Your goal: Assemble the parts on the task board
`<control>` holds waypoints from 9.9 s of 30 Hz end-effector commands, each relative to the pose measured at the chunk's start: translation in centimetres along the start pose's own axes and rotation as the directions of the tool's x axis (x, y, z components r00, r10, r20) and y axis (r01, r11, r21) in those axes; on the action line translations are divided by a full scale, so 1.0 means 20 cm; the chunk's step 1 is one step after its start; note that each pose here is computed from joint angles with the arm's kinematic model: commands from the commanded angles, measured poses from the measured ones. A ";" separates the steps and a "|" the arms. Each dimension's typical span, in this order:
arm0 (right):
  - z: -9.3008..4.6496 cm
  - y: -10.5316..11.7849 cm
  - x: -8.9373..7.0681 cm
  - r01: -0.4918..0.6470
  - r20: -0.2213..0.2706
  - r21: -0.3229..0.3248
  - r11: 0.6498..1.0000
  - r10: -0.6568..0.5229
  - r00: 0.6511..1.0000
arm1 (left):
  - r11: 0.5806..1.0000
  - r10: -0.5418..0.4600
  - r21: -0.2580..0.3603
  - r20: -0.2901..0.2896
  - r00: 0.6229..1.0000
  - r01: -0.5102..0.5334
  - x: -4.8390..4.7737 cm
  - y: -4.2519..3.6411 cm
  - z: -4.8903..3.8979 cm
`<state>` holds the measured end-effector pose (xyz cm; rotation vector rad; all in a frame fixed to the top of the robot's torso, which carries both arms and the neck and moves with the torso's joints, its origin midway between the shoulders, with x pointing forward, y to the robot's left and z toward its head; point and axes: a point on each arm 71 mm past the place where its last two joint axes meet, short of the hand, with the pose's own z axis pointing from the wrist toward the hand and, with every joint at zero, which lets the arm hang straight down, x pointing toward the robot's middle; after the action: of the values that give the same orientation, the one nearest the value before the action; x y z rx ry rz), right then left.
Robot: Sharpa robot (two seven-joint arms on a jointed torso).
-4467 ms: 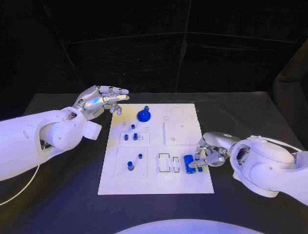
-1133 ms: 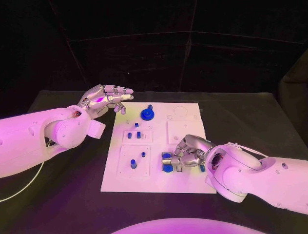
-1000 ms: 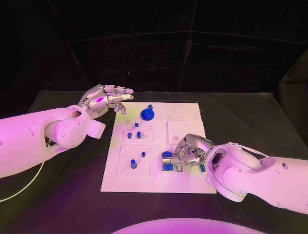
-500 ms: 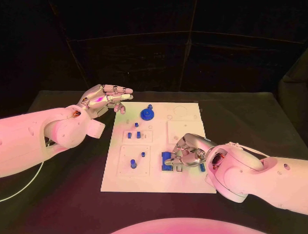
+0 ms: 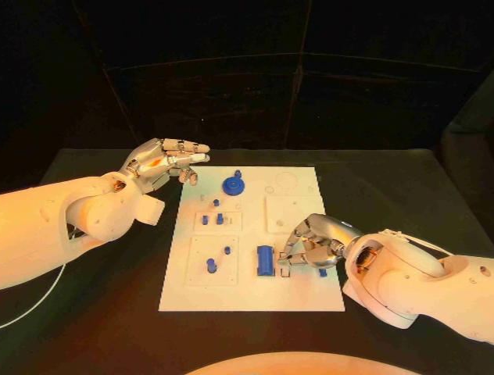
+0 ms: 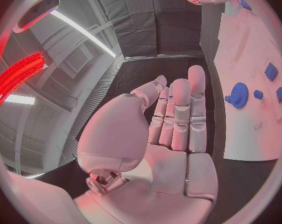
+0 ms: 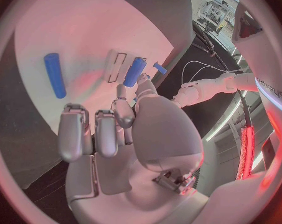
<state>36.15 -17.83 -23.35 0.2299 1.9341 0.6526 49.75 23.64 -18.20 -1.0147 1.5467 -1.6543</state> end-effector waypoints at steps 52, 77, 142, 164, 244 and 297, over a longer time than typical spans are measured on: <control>-0.02 -0.21 -0.06 0.425 -0.113 0.109 0.899 -0.413 0.904 | 1.000 -0.010 0.003 -0.014 1.000 0.010 0.004 0.003 -0.004; -0.04 -0.13 -0.03 0.333 -0.078 0.065 0.941 -0.328 0.941 | 1.000 -0.011 -0.002 -0.014 1.000 0.011 -0.001 0.011 -0.011; 0.05 -0.03 0.07 0.049 -0.134 0.128 0.991 -0.031 0.991 | 1.000 -0.015 -0.007 -0.018 1.000 0.015 0.007 0.018 -0.016; 0.05 -0.02 0.07 0.047 -0.120 0.116 0.992 -0.033 0.992 | 1.000 -0.015 -0.011 -0.018 1.000 0.015 0.004 0.019 -0.018; 0.46 -0.14 -0.33 -0.768 0.302 -0.325 0.552 0.830 0.469 | 0.998 0.054 -0.001 0.413 0.909 -0.058 0.136 0.234 0.042; 0.41 -0.10 -0.29 -0.786 0.320 -0.319 0.529 0.841 0.436 | 0.995 0.086 -0.001 0.478 0.874 -0.097 0.255 0.239 -0.048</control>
<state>46.16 -19.28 -22.67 1.2229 1.2310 1.2235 46.14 19.30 -22.79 -1.2422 1.2379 -1.2163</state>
